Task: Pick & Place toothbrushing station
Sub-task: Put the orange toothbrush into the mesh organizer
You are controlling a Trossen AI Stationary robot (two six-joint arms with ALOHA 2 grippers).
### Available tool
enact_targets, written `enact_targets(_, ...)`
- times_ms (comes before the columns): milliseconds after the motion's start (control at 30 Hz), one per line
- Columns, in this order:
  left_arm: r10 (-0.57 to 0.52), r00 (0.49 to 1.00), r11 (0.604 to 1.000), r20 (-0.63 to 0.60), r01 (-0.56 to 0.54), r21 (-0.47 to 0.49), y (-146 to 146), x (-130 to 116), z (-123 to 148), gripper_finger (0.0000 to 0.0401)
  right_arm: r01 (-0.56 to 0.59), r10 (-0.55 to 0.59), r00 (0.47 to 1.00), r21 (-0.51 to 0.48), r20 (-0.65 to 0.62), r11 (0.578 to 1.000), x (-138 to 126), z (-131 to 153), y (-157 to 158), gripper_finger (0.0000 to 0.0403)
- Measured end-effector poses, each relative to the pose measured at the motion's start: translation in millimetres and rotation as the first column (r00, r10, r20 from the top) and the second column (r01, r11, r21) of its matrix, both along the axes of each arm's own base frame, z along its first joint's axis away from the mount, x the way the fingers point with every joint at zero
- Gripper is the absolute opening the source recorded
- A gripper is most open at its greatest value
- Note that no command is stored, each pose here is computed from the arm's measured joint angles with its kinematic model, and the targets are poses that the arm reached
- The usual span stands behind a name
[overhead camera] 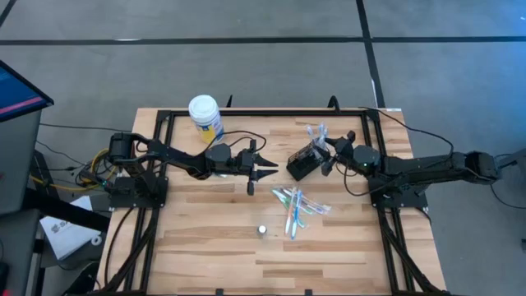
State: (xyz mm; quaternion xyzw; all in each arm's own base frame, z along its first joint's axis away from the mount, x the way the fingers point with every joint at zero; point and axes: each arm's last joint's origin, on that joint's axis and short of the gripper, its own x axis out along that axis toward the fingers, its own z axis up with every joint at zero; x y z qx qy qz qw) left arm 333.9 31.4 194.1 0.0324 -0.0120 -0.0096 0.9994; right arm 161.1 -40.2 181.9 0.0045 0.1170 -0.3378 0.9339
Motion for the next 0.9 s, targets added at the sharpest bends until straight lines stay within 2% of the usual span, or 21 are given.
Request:
enact_targets(633, 0.0, 1.0, 1.0, -0.003, 0.0, 0.0, 0, 0, 0, 0.0076, -0.137, 0.137, 0.99, 0.064, -0.004, 0.988, -26, 6, 25, 0.0169)
enact_targets(900, 0.0, 1.0, 1.0, -0.004, 0.0, 0.0, 0, 0, 0, 0.0076, -0.307, 0.306, 0.952, 0.143, 0.029, 0.941, -27, 6, 42, 0.0152)
